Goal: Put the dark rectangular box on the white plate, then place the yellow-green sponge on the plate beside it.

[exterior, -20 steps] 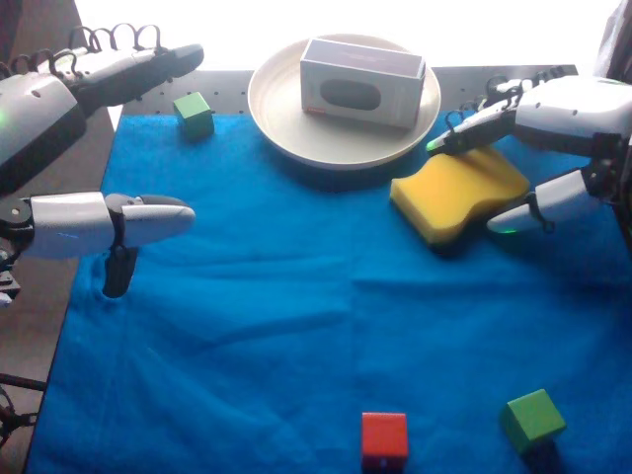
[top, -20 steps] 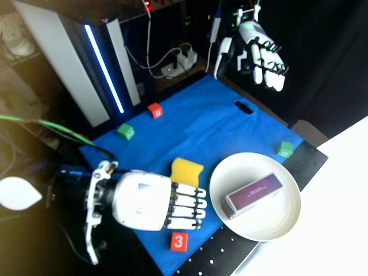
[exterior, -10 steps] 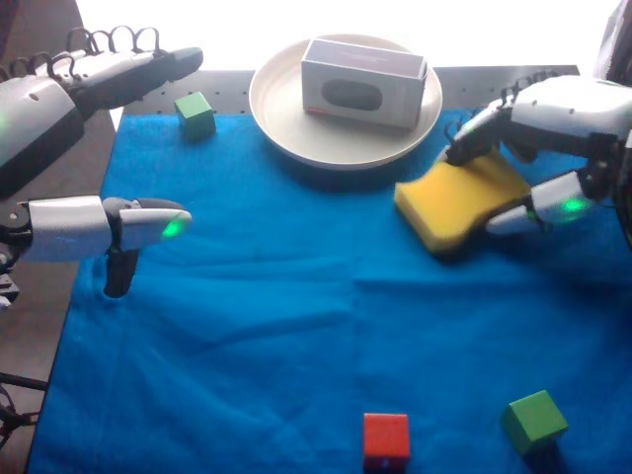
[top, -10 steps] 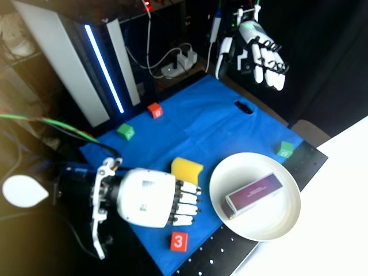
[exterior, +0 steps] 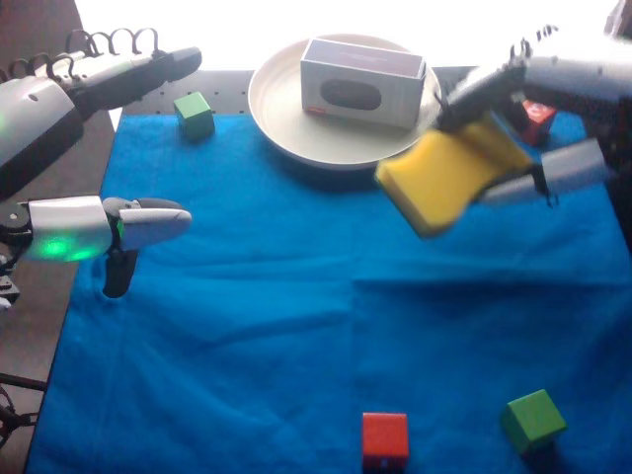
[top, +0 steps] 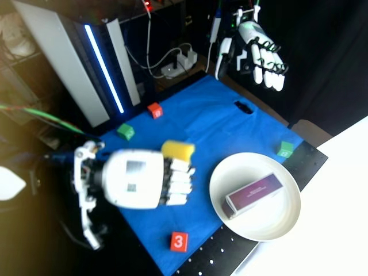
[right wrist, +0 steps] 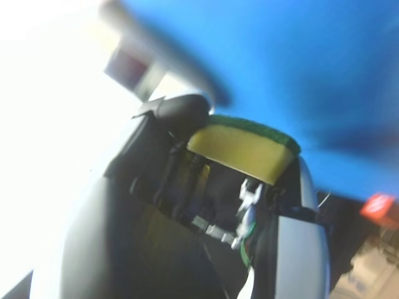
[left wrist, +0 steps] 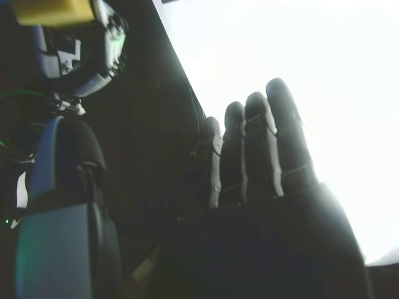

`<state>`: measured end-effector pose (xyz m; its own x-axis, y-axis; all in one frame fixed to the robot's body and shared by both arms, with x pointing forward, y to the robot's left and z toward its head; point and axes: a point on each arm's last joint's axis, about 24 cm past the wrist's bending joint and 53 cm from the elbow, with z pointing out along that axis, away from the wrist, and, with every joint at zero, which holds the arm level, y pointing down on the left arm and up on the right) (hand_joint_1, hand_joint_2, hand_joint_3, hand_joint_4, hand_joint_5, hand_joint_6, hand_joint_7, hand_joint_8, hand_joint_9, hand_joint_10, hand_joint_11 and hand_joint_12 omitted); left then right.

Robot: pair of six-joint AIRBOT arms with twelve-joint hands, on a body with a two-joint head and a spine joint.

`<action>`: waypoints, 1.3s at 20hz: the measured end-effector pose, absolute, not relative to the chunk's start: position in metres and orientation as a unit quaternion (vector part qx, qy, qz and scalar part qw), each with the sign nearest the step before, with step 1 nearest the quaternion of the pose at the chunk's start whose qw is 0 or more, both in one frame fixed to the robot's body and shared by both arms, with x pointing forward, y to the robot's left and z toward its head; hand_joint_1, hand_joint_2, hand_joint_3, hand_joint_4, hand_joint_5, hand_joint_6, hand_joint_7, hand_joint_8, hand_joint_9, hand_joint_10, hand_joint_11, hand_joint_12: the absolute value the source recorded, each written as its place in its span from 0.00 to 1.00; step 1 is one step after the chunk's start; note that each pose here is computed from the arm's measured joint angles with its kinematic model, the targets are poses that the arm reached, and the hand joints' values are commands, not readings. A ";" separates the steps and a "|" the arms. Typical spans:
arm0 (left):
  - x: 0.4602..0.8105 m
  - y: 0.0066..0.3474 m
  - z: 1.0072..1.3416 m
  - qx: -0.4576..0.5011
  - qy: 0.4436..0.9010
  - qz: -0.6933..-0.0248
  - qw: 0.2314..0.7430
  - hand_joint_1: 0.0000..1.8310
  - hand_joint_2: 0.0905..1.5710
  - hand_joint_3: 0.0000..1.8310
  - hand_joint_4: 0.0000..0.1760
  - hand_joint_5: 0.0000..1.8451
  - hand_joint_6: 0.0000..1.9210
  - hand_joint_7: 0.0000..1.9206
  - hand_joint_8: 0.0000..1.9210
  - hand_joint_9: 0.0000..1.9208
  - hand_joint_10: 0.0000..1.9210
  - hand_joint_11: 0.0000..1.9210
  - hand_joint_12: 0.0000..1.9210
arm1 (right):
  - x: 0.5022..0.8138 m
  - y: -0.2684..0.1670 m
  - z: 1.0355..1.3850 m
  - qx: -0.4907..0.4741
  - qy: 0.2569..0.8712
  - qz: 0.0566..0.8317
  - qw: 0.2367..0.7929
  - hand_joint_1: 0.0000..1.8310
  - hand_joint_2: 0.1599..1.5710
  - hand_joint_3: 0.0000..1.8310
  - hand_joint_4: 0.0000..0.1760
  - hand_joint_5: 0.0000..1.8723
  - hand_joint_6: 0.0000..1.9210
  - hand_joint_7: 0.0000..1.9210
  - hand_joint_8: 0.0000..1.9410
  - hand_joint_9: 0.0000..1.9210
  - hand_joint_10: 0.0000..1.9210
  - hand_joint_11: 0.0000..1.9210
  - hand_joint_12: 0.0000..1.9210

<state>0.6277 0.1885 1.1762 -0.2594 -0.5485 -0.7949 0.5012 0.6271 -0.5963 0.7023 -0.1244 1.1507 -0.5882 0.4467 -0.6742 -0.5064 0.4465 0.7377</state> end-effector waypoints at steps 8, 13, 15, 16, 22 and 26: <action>0.627 0.188 1.178 -0.018 0.663 -0.434 0.610 0.40 0.62 0.00 0.36 0.08 0.00 0.08 0.00 0.09 0.00 0.00 0.31 | 0.739 -0.101 1.180 0.003 0.675 0.556 0.485 0.69 0.70 0.00 0.00 0.47 0.48 0.50 0.66 0.42 0.67 0.28 0.89; 0.627 0.188 1.178 -0.018 0.663 -0.434 0.610 0.41 0.62 0.00 0.34 0.09 0.00 0.10 0.00 0.08 0.00 0.00 0.27 | 0.760 -0.088 1.172 0.037 0.667 0.563 0.486 0.69 0.69 0.00 0.00 0.50 0.42 0.52 0.64 0.42 0.67 0.21 0.92; 0.627 0.188 1.178 -0.018 0.663 -0.433 0.610 0.41 0.62 0.00 0.33 0.10 0.00 0.10 0.00 0.09 0.00 0.00 0.28 | 0.769 -0.082 1.165 0.042 0.677 0.550 0.488 0.69 0.69 0.00 0.00 0.51 0.40 0.51 0.64 0.45 0.69 0.38 0.90; 0.627 0.189 1.178 -0.018 0.663 -0.433 0.610 0.41 0.62 0.00 0.35 0.09 0.00 0.10 0.00 0.08 0.00 0.00 0.26 | 0.773 -0.078 1.163 0.043 0.681 0.541 0.491 0.69 0.69 0.00 0.00 0.50 0.41 0.50 0.65 0.45 0.68 0.38 0.90; 0.628 0.189 1.177 -0.018 0.662 -0.433 0.611 0.40 0.62 0.00 0.38 0.10 0.00 0.08 0.00 0.09 0.00 0.00 0.26 | 0.787 -0.075 1.153 0.055 0.694 0.521 0.495 0.69 0.70 0.00 0.00 0.50 0.41 0.50 0.66 0.46 0.71 0.34 0.95; 0.628 0.188 1.177 -0.018 0.662 -0.434 0.611 0.40 0.62 0.00 0.31 0.10 0.00 0.09 0.00 0.09 0.00 0.00 0.29 | 0.791 -0.081 1.151 0.059 0.698 0.511 0.498 0.68 0.69 0.00 0.00 0.48 0.54 0.49 0.58 0.45 0.79 0.39 0.98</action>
<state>0.6278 0.1879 1.1774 -0.2535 -0.5539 -0.7930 0.5073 0.6219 -0.5966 0.7908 -0.0814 1.1513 -0.4965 0.5914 -0.6354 -0.4278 0.4702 0.7720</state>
